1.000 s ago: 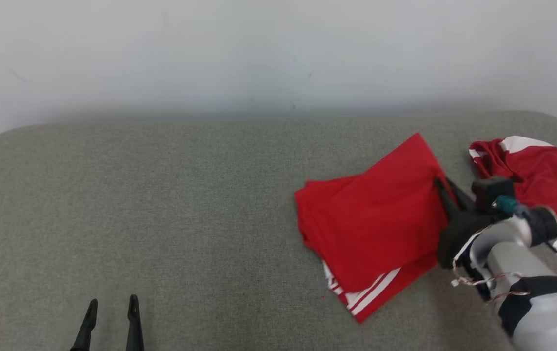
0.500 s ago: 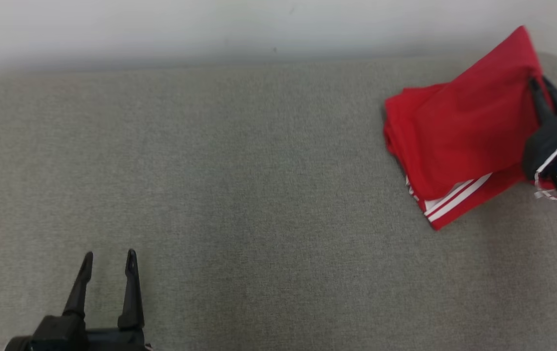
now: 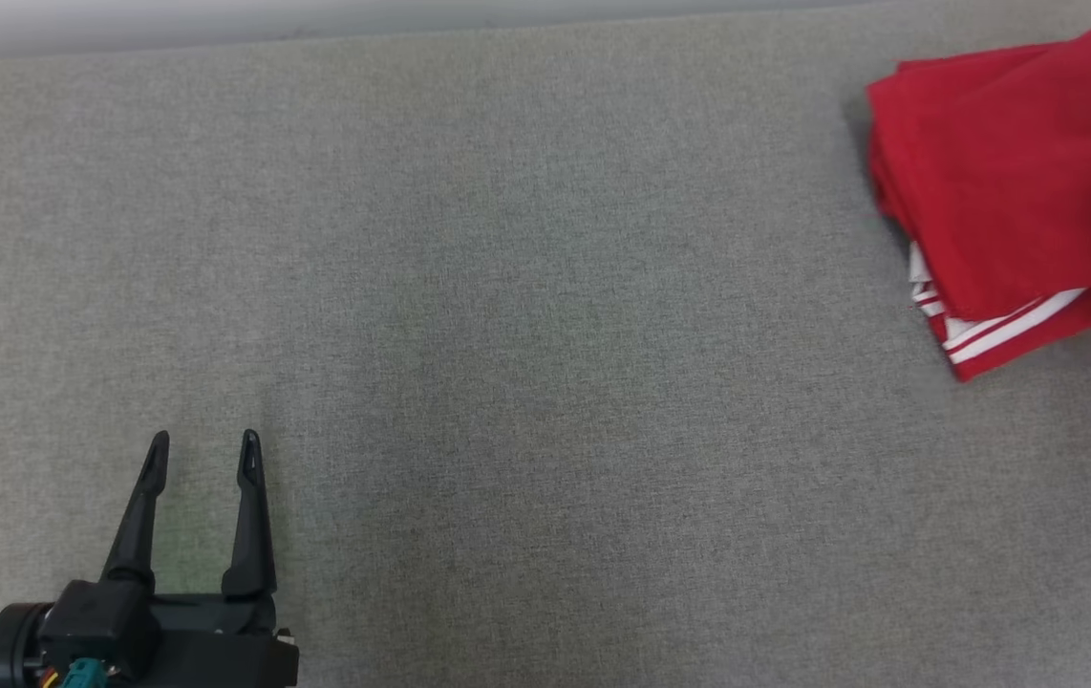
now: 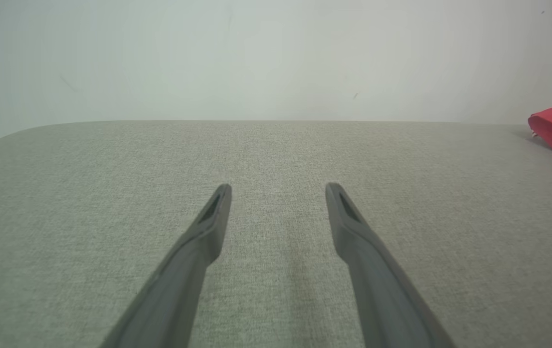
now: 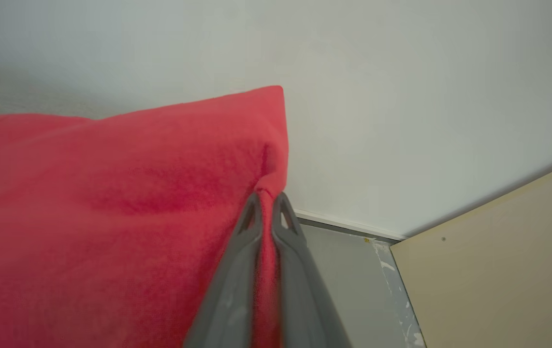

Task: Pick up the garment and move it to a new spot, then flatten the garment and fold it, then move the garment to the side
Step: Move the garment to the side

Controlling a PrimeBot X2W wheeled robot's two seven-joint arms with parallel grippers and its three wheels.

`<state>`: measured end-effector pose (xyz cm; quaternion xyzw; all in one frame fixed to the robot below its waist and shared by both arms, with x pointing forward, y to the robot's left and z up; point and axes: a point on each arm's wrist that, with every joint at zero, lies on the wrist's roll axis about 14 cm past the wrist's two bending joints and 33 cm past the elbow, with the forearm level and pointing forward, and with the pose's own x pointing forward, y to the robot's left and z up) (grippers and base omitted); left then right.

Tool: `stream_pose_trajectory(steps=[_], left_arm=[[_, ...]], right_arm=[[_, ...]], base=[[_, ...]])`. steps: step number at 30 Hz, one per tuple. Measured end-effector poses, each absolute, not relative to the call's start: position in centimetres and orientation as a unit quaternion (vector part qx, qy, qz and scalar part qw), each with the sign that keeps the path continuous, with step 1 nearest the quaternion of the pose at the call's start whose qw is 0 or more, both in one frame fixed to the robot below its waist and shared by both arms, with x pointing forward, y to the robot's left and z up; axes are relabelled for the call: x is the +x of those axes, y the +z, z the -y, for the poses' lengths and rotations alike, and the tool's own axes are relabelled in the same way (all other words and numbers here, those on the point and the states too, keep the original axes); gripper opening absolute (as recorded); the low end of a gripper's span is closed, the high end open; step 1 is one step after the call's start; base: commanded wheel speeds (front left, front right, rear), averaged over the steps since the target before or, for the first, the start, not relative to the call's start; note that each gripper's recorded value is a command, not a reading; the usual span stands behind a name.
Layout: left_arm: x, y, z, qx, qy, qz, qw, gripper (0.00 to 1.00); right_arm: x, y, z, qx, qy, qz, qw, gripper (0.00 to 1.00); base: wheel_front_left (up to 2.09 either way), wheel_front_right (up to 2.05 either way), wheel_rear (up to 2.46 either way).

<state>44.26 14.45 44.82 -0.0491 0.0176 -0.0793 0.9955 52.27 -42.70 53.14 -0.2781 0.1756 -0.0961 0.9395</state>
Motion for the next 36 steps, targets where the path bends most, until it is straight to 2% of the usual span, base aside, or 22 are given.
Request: stream_pose_trajectory(steps=[7,13,14,15,16,20,25,31,36], left_arm=[[45.2,43.9,-14.3,-0.042,-0.090,-0.021,0.995,1.00],[45.9,43.4,-14.3,-0.038,-0.095,-0.023,0.995,1.00],[45.9,43.2,-14.3,-0.037,-0.094,-0.025,0.995,1.00],[45.9,43.1,-14.3,-0.037,-0.095,-0.026,0.994,1.00],[45.9,43.1,-14.3,-0.038,-0.095,-0.027,0.994,1.00],[45.9,43.0,-14.3,-0.038,-0.094,-0.027,0.994,1.00],[45.7,43.5,-14.5,-0.041,-0.089,-0.023,0.995,1.00],[44.2,44.2,-15.1,-0.046,-0.075,-0.024,0.996,1.00],[42.6,44.9,-15.6,-0.048,-0.065,-0.024,0.996,1.00]], right_arm=[[51.5,52.5,47.2,-0.298,-0.146,-0.223,0.917,0.00],[51.2,51.0,47.9,-0.307,-0.149,-0.243,0.908,0.00],[51.3,50.9,47.9,-0.307,-0.150,-0.243,0.908,0.20],[51.4,51.0,47.9,-0.310,-0.148,-0.240,0.908,0.69],[51.5,51.0,47.9,-0.313,-0.147,-0.239,0.907,1.00],[51.5,51.4,48.1,-0.319,-0.151,-0.237,0.905,1.00],[52.6,54.0,47.3,-0.311,-0.150,-0.180,0.921,1.00],[54.5,57.5,43.1,-0.274,-0.121,-0.085,0.950,1.00],[54.6,60.1,38.0,-0.233,-0.077,0.000,0.969,1.00]], base=[[0.00,0.00,0.00],[0.00,0.00,0.00],[0.00,0.00,0.00],[0.00,0.00,0.00],[0.00,0.00,0.00],[0.00,0.00,0.00],[0.00,0.00,0.00],[0.00,0.00,0.00],[0.00,0.00,0.00]])
